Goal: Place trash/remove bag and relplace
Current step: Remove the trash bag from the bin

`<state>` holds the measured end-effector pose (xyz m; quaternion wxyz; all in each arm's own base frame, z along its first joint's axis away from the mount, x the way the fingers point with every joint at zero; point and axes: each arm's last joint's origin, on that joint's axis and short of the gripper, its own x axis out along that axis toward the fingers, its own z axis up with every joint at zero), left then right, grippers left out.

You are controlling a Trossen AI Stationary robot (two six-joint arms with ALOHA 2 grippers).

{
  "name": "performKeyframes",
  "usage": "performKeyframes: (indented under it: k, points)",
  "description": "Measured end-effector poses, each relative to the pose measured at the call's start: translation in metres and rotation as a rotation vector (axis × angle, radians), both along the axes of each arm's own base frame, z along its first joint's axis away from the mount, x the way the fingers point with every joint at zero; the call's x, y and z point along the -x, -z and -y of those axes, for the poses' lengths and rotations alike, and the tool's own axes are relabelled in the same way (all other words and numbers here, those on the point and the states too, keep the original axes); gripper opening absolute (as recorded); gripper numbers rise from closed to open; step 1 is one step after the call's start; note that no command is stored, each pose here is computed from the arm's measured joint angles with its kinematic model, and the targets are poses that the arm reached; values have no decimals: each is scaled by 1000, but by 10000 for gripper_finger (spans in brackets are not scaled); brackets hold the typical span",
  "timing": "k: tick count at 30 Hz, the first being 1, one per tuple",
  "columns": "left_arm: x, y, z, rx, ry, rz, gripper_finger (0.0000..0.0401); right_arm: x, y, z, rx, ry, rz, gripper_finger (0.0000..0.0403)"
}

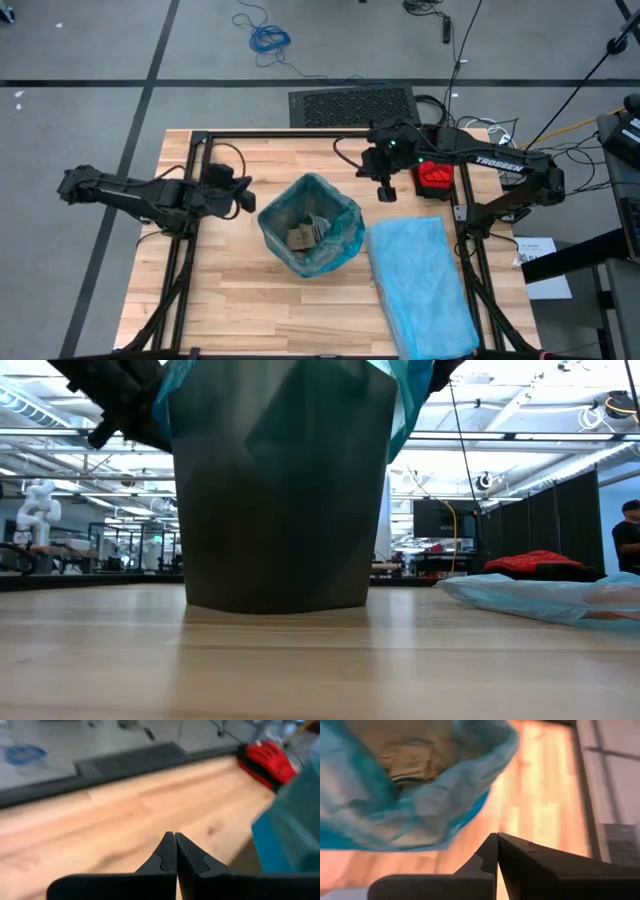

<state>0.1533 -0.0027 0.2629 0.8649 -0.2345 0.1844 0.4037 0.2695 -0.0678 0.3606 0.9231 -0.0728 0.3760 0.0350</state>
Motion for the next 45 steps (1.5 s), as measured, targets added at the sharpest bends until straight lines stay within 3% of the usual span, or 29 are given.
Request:
performKeyframes:
  k: [4, 9, 15, 23, 29, 34, 37, 41, 45]
  points:
    - [-5, 7, 3, 55, 61, 12, 0, 7, -2, -20, -136, -100, -27, 0]
    - [-7, 15, 3, 62, 67, 32, 0, 19, -7, -60, -164, -218, -74, 0]
    - [-14, 13, 6, 79, 116, 74, 0, 11, 16, -101, -190, -319, -82, 0]
    - [-31, 16, 13, 129, 191, 114, 0, -5, 64, -100, -33, -78, 38, 0]
    - [-45, 21, 23, 150, 239, 138, 0, -7, 66, -84, 110, 100, 67, 0]
    - [-49, 24, 30, 151, 268, 137, 0, -7, 66, -67, 150, 153, 59, 0]
    - [-47, 24, 35, 112, 269, 123, 0, -5, 64, -60, 187, 185, 62, 0]
    - [-38, 24, 41, -15, 263, 49, 0, 2, 55, -58, 259, 239, 84, 0]
    - [-30, 29, 47, -75, 243, -13, 0, 9, 47, -58, 260, 247, 118, 0]
